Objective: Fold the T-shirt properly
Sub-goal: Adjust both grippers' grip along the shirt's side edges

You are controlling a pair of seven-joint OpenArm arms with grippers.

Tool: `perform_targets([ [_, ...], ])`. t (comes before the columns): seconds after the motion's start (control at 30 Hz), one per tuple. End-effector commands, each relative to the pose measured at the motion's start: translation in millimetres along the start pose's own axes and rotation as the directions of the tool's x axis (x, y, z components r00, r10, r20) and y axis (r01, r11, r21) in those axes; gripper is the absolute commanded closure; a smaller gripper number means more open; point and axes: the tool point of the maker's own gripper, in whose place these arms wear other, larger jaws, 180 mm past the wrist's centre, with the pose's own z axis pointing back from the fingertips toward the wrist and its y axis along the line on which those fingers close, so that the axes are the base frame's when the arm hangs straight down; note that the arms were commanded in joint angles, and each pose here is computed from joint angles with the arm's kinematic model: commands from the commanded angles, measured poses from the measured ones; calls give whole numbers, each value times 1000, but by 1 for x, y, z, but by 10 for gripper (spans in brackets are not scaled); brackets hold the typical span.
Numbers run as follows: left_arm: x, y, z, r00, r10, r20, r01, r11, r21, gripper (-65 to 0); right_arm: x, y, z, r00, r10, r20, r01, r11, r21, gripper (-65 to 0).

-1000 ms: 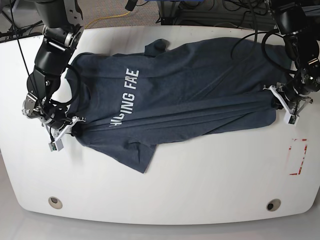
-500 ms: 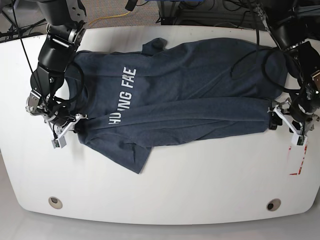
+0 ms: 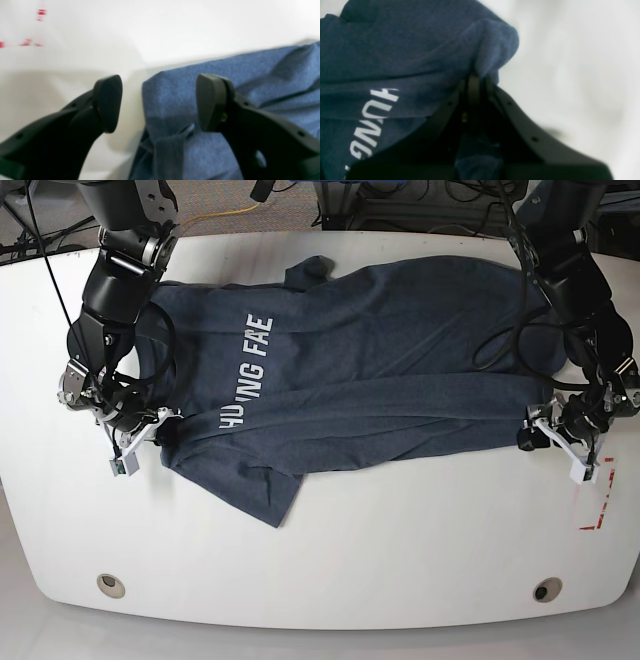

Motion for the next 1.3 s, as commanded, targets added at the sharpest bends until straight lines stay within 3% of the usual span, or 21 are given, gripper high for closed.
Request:
perform_targets([
  [0.0, 20, 4, 1, 999, 11, 43, -11, 1000, -7, -429, 29, -4, 8, 997, 20, 76, -20, 1000, -4, 0],
  [0.57, -21, 3, -25, 989, 136, -56, -139, 989, -41, -431, 29, -3, 8, 997, 17, 77, -17, 1000, -2, 0],
  [0.8, -26, -3, -30, 988, 136, -76, -141, 989, -53, -421, 29, -3, 8, 997, 16, 78, -16, 1000, -3, 0],
  [0.87, -26, -8, -32, 989, 119, -83, -124, 990, -61, -364, 28, -3, 8, 997, 16, 77, -16, 1000, -3, 0],
  [0.93, -26, -7, -32, 989, 121, -81, -126, 990, -57, -250, 28, -3, 8, 997, 16, 77, -16, 1000, -3, 0],
  [0.97, -23, -7, -32, 990, 122, -66, -126, 990, -57, -160, 28, -3, 8, 997, 16, 77, -16, 1000, -3, 0],
  [1.07, -13, -6, -33, 993, 119, -14, -120, 991, -53, 0, 28, -3, 8, 997, 16, 77, -16, 1000, -3, 0],
  [1.27, 5, -4, -26, 995, 91, 40, -90, 995, -42, 0, 31, -3, 9, 996, 22, 82, -22, 1000, -6, 0],
])
